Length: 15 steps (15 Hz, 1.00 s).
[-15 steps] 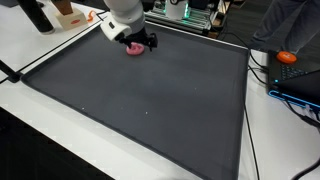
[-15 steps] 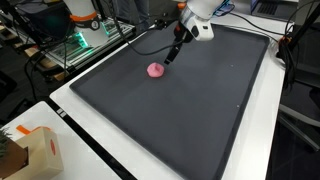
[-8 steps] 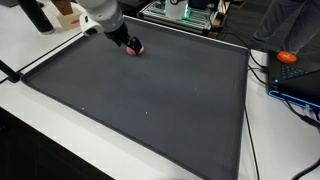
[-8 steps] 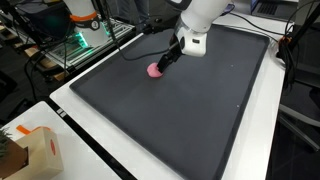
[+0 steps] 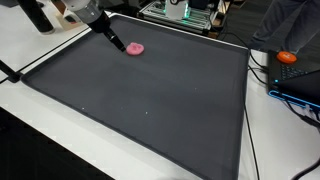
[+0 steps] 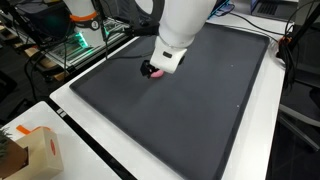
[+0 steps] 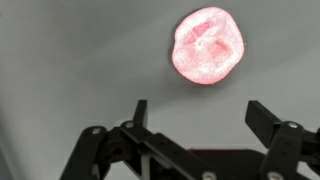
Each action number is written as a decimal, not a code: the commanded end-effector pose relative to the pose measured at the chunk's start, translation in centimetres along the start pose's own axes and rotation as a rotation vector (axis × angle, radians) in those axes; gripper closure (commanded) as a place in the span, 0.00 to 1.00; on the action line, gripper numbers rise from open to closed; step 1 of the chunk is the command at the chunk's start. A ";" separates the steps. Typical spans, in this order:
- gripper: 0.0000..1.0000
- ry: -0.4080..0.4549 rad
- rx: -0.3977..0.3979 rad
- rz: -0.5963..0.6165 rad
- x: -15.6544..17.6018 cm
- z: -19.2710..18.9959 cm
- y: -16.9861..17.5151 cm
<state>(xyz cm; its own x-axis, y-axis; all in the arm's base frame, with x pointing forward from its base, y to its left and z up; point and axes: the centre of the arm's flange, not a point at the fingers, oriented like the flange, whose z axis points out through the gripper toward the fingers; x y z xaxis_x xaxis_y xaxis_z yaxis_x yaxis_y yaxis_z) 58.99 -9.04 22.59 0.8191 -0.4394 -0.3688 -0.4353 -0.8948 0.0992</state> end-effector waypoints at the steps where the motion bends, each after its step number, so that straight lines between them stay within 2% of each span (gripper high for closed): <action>1: 0.00 -0.020 0.094 0.174 -2.0 -0.6 2.4; 8: 0.00 -0.066 0.270 0.466 -5.7 -1.4 5.7; 15: 0.00 -0.067 0.336 0.581 -8.3 -1.5 6.5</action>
<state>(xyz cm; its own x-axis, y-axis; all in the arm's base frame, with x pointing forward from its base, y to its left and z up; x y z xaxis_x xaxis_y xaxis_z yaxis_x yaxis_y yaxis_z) 52.15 -11.98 27.16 0.4406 -0.8000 -0.4073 -0.8687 -0.4943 0.0311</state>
